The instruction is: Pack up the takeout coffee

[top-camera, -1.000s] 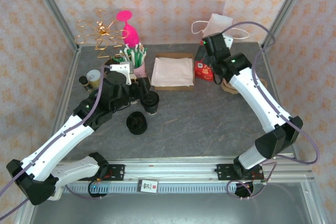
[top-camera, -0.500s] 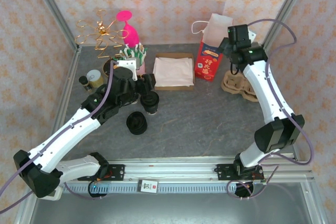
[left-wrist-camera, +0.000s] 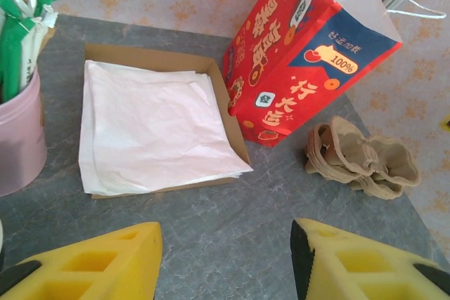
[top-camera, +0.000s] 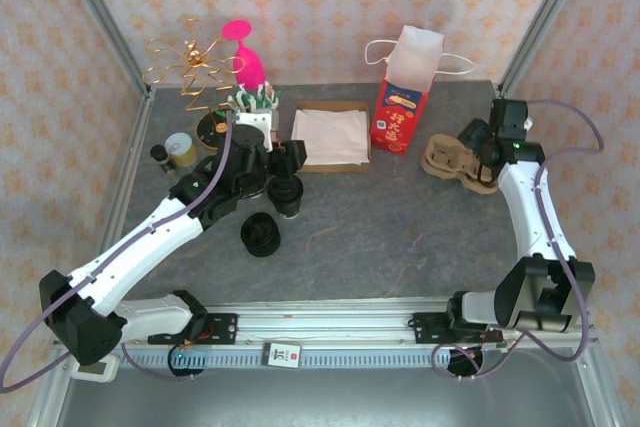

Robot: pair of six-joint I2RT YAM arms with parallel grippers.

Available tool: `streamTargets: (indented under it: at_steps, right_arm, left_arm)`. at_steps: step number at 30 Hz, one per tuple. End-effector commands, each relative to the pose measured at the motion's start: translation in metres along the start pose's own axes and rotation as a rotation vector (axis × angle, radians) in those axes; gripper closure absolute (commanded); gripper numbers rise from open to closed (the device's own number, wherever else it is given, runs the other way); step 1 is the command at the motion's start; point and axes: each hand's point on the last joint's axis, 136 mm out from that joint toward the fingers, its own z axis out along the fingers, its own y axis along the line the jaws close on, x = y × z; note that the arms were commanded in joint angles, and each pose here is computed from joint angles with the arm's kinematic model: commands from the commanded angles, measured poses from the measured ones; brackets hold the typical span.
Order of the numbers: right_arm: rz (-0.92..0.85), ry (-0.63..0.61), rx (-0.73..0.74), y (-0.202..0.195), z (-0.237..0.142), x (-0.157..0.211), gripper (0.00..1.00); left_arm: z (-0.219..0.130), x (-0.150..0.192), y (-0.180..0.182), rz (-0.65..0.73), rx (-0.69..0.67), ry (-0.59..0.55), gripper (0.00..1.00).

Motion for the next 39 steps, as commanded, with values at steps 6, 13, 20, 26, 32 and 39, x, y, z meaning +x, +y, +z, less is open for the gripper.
streamTargets:
  at_steps: [6,13,20,26,32,39]
  right_arm:
    - [-0.097,0.106,-0.059,0.001,0.053,0.019,0.14]
    - [-0.162,0.132,0.045,-0.012,0.085,0.016,0.21]
    - [-0.223,0.179,0.057,-0.011,0.103,0.018,0.3]
    - [-0.256,0.23,0.054,-0.01,0.116,0.025,0.36]
    - [-0.273,0.28,0.053,-0.01,0.128,0.034,0.39]
    - [-0.266,0.291,0.045,-0.009,0.131,0.036,0.53]
  left_arm:
    - [0.007,-0.012,-0.013,0.025,0.051,-0.023,0.47]
    - [0.013,-0.008,-0.011,0.033,0.044,-0.008,0.47]
    - [0.016,-0.006,-0.008,0.039,0.031,-0.007,0.47]
    - [0.019,-0.006,-0.009,0.044,0.027,0.002,0.47]
    - [0.022,-0.005,-0.009,0.044,0.024,0.007,0.47]
    - [0.023,-0.006,-0.009,0.047,0.02,0.01,0.47]
